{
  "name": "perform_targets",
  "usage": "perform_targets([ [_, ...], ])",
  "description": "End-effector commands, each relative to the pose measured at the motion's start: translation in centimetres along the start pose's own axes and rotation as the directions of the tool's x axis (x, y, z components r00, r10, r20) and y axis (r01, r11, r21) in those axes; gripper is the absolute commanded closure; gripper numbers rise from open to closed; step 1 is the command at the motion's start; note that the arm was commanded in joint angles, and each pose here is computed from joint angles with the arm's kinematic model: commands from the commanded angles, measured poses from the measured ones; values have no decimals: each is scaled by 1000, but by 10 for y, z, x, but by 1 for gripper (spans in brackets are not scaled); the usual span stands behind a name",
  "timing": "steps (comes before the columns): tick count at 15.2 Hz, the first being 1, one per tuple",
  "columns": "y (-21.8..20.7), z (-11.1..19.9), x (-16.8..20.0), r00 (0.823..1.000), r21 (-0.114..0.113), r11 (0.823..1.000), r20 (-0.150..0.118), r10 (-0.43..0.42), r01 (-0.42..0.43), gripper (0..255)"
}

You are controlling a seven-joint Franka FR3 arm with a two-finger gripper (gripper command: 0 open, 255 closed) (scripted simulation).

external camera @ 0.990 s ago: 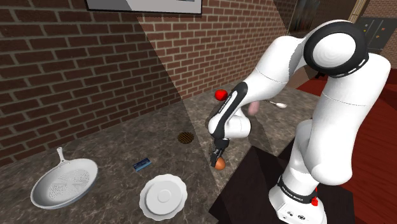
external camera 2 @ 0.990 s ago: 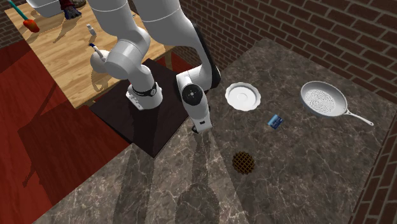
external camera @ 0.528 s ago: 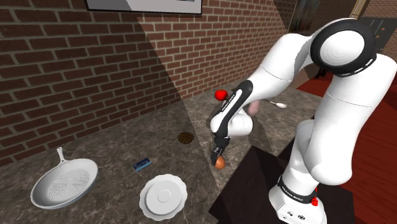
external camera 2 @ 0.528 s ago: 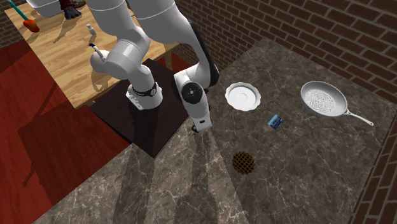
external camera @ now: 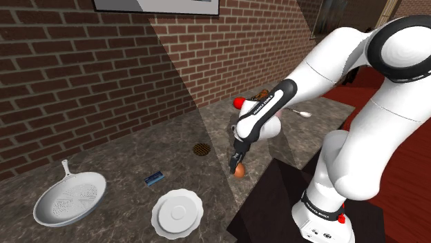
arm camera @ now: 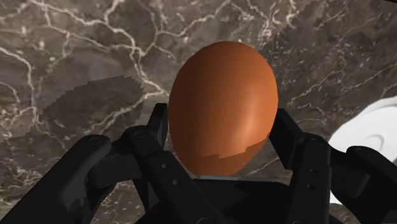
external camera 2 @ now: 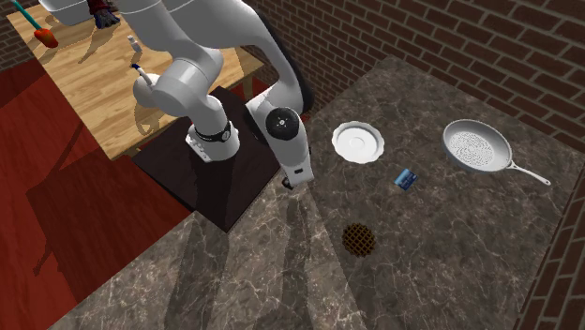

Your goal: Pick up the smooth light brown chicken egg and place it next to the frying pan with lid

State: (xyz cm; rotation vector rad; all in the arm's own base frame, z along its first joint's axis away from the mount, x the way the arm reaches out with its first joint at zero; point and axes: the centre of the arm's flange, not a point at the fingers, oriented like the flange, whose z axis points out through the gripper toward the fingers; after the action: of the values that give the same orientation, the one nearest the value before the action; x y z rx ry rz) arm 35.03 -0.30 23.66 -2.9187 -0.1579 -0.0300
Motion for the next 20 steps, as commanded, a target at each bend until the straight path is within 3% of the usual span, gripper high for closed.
perform_targets([
  [1,-2,-10,0,1000,-1,1000,1,0,0,255],
  [16,-18,-82,3,1000,-1,1000,1,0,0,255],
  [20,-38,-76,51,1000,-1,1000,1,0,0,255],
])
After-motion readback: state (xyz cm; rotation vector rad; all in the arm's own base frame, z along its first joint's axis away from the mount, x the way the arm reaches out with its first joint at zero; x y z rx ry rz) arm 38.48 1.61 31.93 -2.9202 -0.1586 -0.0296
